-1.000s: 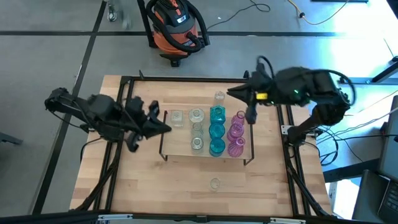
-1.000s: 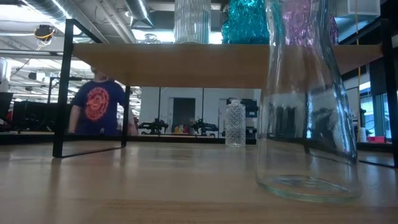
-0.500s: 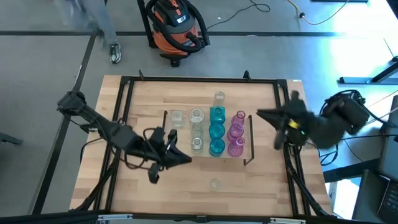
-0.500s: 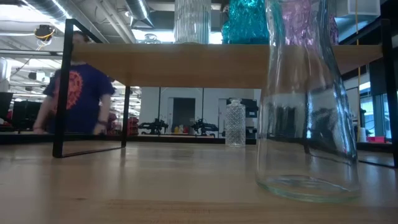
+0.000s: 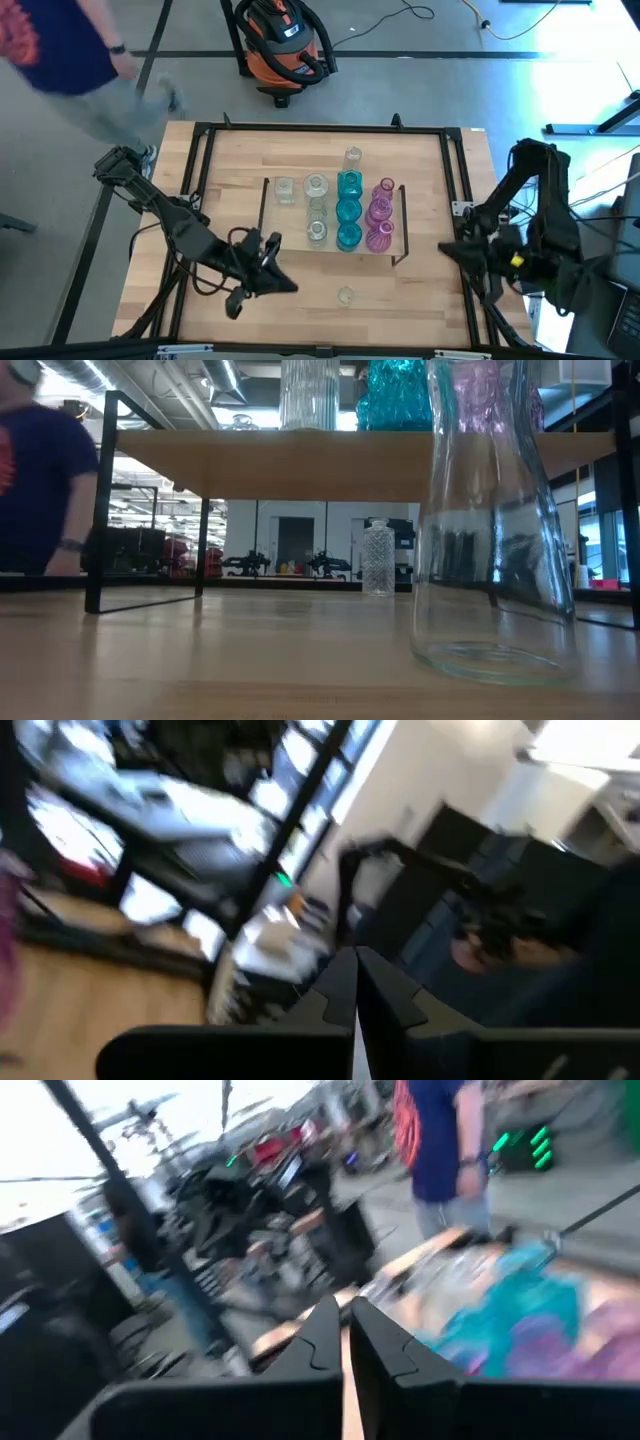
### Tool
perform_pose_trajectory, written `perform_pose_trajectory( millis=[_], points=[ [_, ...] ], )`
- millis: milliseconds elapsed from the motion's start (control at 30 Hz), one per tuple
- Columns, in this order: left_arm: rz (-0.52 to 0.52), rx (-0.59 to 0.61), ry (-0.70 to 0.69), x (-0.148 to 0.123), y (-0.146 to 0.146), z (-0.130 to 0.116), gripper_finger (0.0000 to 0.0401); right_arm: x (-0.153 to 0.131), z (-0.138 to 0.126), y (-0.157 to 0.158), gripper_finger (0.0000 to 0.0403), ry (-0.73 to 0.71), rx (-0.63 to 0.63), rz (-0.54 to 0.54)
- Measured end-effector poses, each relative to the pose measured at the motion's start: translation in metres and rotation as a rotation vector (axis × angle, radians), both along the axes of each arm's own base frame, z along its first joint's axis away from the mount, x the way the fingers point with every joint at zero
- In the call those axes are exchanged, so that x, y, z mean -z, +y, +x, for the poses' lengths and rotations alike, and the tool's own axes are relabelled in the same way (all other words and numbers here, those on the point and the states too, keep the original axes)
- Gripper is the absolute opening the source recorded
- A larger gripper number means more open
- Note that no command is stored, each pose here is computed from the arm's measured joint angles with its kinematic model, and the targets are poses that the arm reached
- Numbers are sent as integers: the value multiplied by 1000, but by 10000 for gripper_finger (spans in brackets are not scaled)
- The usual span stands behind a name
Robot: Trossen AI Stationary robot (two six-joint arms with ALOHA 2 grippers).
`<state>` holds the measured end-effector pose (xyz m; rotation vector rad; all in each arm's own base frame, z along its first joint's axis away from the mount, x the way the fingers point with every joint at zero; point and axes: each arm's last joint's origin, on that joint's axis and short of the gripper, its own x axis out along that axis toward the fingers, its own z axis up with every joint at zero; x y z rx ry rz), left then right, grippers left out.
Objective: Sort vases onto shelf
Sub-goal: Put the bottom transparent vase on the shelf
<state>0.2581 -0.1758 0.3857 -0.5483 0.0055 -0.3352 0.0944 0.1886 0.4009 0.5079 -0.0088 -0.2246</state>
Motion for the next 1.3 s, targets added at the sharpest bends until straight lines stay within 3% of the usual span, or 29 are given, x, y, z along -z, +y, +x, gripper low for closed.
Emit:
perform_pose_trajectory(
  millis=[167, 333, 567, 733, 867, 1133, 1300],
  points=[
    [-47, 177, 184, 15, -5, -2, 0, 15, 15, 32, 0, 50, -153, 68],
    [-72, 301, 321, 25, -19, -14, 0, 33, 49, 60, 1, 102, -273, 137],
    [13, 254, 440, 39, -29, -27, 0, 86, 107, 85, 1, 271, -371, 202],
    [46, 194, 492, 45, -31, -32, 0, 121, 131, 93, 16, 381, -375, 236],
    [48, 203, 492, 45, -33, -34, 0, 137, 144, 93, 74, 426, -364, 221],
    [52, 234, 495, 45, -37, -38, 0, 163, 165, 84, 258, 497, -271, 157],
    [42, 248, 501, 45, -41, -42, 0, 172, 173, 76, 321, 533, -218, 129]
  ],
)
